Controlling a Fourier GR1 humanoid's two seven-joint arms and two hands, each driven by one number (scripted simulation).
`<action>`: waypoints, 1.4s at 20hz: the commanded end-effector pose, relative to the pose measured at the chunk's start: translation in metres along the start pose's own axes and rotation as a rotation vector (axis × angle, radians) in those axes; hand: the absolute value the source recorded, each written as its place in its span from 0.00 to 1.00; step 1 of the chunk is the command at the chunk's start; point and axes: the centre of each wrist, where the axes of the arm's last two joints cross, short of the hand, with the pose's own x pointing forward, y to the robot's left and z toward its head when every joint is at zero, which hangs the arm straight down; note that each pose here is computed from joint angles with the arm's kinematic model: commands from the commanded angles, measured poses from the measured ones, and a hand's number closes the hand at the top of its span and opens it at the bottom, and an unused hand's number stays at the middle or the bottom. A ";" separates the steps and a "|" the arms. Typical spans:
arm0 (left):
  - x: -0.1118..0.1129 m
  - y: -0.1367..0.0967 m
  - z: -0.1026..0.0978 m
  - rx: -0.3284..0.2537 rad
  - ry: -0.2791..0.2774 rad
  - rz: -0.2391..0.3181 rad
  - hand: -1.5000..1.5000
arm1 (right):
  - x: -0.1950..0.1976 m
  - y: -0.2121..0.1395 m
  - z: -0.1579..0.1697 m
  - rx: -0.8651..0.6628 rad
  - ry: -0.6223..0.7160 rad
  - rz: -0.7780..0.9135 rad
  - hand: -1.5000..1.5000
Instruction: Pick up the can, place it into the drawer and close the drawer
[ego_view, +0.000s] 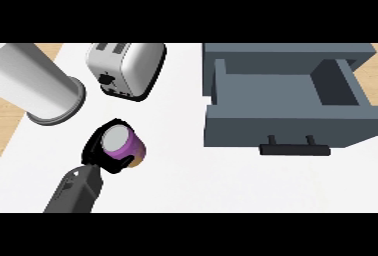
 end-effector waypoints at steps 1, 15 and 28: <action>0.001 -0.018 -0.014 0.261 -0.106 0.045 1.00 | 0.001 -0.002 -0.007 0.003 -0.013 0.000 0.00; 0.112 -0.115 -0.060 0.201 -0.229 -0.098 1.00 | 0.004 0.007 0.005 0.002 -0.008 -0.018 0.00; 0.182 -0.205 -0.083 0.193 -0.260 -0.141 1.00 | 0.008 0.006 -0.007 -0.002 -0.013 -0.008 0.00</action>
